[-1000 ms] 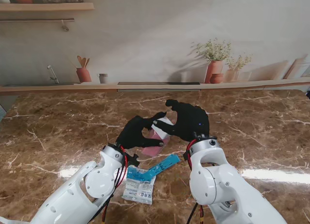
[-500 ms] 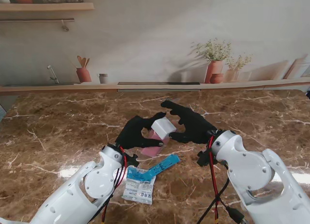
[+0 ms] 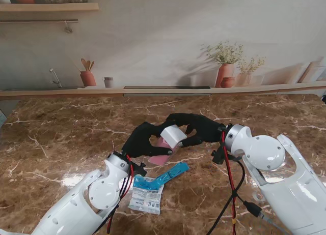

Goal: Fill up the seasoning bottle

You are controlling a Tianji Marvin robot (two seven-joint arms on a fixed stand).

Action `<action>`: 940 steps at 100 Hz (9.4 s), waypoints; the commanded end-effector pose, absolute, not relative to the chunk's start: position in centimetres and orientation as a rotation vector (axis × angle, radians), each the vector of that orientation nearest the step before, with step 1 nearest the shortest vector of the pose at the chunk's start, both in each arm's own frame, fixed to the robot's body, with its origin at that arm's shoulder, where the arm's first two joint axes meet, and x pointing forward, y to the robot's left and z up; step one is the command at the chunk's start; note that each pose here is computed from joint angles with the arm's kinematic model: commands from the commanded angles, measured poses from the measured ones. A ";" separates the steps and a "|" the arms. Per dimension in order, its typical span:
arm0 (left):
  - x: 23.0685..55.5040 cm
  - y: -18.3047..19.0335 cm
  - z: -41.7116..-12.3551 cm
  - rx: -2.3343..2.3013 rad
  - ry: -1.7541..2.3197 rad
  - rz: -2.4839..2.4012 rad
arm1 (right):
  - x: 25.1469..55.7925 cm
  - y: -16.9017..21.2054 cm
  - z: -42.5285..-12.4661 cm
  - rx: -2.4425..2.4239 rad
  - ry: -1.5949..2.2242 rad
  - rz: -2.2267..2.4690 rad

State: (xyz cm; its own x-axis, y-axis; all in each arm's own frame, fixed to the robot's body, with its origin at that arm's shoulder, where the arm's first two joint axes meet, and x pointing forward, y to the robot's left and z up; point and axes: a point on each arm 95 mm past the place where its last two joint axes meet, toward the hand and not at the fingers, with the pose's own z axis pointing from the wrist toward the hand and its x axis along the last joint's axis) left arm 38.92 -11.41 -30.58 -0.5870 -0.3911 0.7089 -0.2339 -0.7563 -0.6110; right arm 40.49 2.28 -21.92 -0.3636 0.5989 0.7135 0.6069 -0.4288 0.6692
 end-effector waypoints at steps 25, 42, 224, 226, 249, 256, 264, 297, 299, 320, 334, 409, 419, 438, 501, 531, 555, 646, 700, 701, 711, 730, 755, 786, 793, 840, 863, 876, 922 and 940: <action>38.6 -11.7 -30.5 -1.411 0.991 -2.518 | 39.9 4.0 -22.9 -1.693 -1.839 -2.043; 38.7 -11.6 -30.5 -1.411 0.976 -2.517 | 39.6 3.8 -22.8 -1.632 -1.782 -2.023; 38.2 -11.6 -30.0 -1.419 0.924 -2.470 | 38.6 5.3 -23.6 -1.749 -1.680 -2.380; 38.2 -11.6 -30.0 -1.419 0.921 -2.470 | 38.5 5.3 -23.6 -1.755 -1.673 -2.385; 38.2 -11.7 -29.9 -1.410 0.908 -2.469 | 38.0 5.6 -23.7 -1.881 -1.588 -2.375; 38.2 -11.7 -29.8 -1.407 0.904 -2.470 | 37.9 5.5 -23.7 -1.904 -1.583 -2.377; 38.2 -11.8 -29.8 -1.401 0.902 -2.473 | 37.8 5.5 -23.7 -1.915 -1.573 -2.373; 38.2 -11.8 -29.9 -1.411 0.910 -2.464 | 37.5 5.7 -23.8 -1.907 -1.567 -2.384; 38.1 -11.8 -29.9 -1.414 0.909 -2.462 | 37.5 5.7 -23.8 -1.904 -1.570 -2.389; 38.2 -11.9 -30.0 -1.433 0.907 -2.453 | 37.1 6.0 -23.7 -1.893 -1.607 -2.451; 38.2 -11.9 -29.9 -1.431 0.907 -2.452 | 36.9 6.2 -23.6 -1.905 -1.632 -2.474; 38.2 -11.8 -29.7 -1.402 0.915 -2.438 | 34.5 9.1 -22.4 -1.990 -1.762 -2.620; 38.2 -11.8 -29.6 -1.370 0.925 -2.445 | 34.5 9.4 -22.2 -2.001 -1.797 -2.637; 38.1 -11.6 -29.6 -1.338 0.932 -2.458 | 34.5 9.3 -22.1 -1.986 -1.842 -2.696; 40.4 -9.6 -30.2 -1.289 0.893 -2.380 | 33.8 6.5 -21.3 -2.085 -1.716 -2.918; 43.0 -8.0 -31.7 -1.332 0.824 -2.274 | 34.4 4.9 -23.8 -2.237 -1.729 -2.806; 45.6 -7.4 -33.9 -1.378 0.791 -2.206 | 35.0 3.7 -26.5 -2.416 -1.703 -2.668; 48.7 -6.9 -39.8 -1.593 0.677 -2.055 | 36.1 2.9 -29.2 -2.518 -1.715 -2.507; 47.3 -4.5 -41.5 -1.645 0.772 -1.998 | 36.2 3.2 -29.6 -2.511 -1.681 -2.523; 47.2 -4.5 -41.5 -1.645 0.774 -1.997 | 36.2 3.2 -29.6 -2.510 -1.680 -2.523; 46.9 -4.1 -41.5 -1.643 0.808 -1.991 | 36.2 3.3 -29.6 -2.506 -1.670 -2.531; 46.7 -3.7 -41.2 -1.642 0.844 -1.988 | 36.2 3.2 -29.6 -2.500 -1.661 -2.547; 46.4 -2.9 -40.0 -1.616 0.913 -1.999 | 35.8 3.0 -29.3 -2.491 -1.657 -2.570; 45.0 -1.8 -37.0 -1.538 0.954 -2.029 | 35.9 2.0 -29.0 -2.377 -1.696 -2.602; 44.4 -1.7 -36.1 -1.507 0.962 -2.042 | 36.1 1.7 -29.0 -2.329 -1.702 -2.619; 39.6 -2.3 -32.2 -1.462 0.993 -2.153 | 37.2 0.5 -30.1 -2.069 -1.612 -2.716; 38.0 -2.4 -31.3 -1.466 1.017 -2.154 | 37.2 0.5 -30.2 -2.003 -1.553 -2.755; 37.2 -2.7 -31.2 -1.474 1.017 -2.160 | 37.0 0.6 -30.4 -1.982 -1.543 -2.756; 36.1 -3.1 -30.8 -1.461 1.023 -2.186 | 36.2 0.7 -30.4 -1.972 -1.518 -2.776; 35.7 -3.0 -30.9 -1.457 1.013 -2.183 | 36.3 1.0 -30.5 -1.953 -1.521 -2.765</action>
State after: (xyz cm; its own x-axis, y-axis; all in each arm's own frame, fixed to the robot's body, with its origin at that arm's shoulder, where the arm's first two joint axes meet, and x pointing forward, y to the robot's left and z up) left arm 36.20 -2.99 -30.67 -0.4266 -0.6117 0.6662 -0.1138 -0.6945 -0.7105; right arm 36.48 0.67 -30.05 -0.3316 0.8049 0.4921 -0.0313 -0.5307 0.8470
